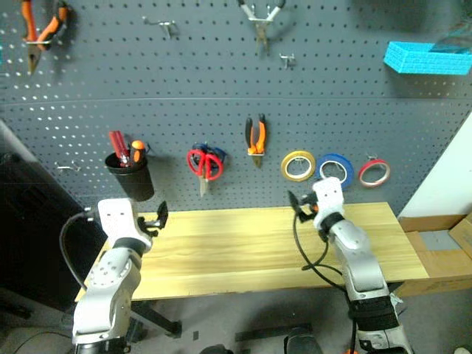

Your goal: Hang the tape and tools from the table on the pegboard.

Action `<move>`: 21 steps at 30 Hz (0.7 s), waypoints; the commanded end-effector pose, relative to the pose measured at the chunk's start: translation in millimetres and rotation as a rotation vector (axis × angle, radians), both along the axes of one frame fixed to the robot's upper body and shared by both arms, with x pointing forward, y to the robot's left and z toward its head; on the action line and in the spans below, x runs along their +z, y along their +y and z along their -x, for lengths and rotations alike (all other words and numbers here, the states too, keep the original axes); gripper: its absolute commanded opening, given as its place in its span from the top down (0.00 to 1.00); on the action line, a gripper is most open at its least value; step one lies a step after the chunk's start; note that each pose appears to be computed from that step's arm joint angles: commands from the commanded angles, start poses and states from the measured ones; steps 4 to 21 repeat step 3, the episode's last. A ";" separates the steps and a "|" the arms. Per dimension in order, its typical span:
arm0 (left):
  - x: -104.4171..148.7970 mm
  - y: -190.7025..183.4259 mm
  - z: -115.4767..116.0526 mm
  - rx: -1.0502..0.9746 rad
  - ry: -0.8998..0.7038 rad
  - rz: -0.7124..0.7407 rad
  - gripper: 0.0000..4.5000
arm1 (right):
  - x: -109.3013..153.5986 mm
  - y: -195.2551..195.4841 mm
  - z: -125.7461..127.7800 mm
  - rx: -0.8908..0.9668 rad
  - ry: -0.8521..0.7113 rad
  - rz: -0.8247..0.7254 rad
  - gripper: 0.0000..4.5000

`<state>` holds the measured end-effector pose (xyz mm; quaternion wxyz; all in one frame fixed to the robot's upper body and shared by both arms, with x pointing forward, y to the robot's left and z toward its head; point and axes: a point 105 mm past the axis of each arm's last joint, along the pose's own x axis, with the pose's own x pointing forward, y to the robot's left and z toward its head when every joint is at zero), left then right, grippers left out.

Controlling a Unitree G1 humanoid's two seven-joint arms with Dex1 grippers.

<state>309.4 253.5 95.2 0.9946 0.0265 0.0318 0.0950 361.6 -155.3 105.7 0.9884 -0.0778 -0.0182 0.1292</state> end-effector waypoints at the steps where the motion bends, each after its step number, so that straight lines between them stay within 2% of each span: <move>1: 3.5 3.6 -1.4 -0.003 -0.044 0.000 0.17 | -2.5 -37.3 -4.3 -0.133 -0.045 0.013 0.00; 3: -0.5 4.9 -0.7 -0.010 -0.049 -0.028 0.17 | -15.4 -54.8 -4.9 -0.185 -0.016 0.013 0.00; 21: -0.5 4.9 -0.7 -0.010 -0.049 -0.028 0.17 | -15.4 -54.8 -4.9 -0.185 -0.016 0.013 0.00</move>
